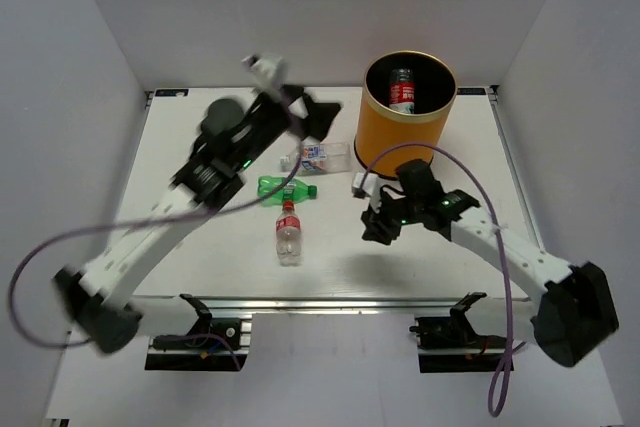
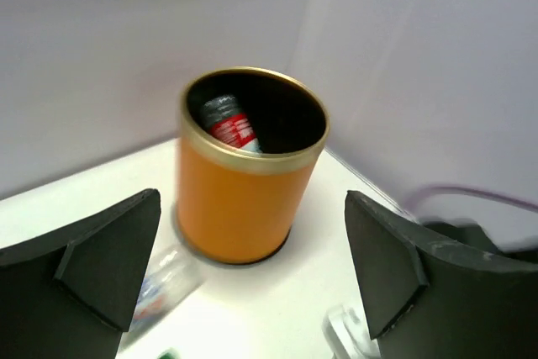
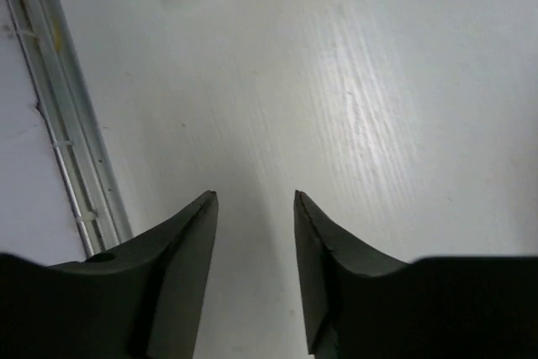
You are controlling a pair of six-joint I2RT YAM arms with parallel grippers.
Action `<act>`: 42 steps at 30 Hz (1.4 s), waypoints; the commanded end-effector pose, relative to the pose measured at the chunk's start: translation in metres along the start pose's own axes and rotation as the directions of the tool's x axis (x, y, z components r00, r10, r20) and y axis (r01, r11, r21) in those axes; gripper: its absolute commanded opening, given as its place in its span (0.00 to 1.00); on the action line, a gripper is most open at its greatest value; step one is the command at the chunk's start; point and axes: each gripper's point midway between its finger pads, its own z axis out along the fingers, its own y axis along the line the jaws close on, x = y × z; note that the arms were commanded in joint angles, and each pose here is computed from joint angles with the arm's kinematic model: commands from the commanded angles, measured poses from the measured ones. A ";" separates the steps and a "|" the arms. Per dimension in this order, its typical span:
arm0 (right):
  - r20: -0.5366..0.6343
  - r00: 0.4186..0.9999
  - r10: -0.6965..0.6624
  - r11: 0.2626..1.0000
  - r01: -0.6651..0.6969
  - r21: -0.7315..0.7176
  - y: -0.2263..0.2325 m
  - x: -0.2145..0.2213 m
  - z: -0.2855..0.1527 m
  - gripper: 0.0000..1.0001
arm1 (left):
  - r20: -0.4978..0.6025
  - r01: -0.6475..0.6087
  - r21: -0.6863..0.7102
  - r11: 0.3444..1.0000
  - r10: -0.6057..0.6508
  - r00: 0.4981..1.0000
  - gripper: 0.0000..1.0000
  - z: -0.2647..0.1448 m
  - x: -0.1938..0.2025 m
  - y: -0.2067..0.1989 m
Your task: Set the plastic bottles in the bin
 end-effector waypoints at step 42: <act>-0.138 0.836 0.531 0.816 -0.460 0.351 0.006 -0.049 0.223 0.90 | -0.051 -0.147 -0.290 0.946 0.138 0.989 1.00 -0.257 0.086 0.065</act>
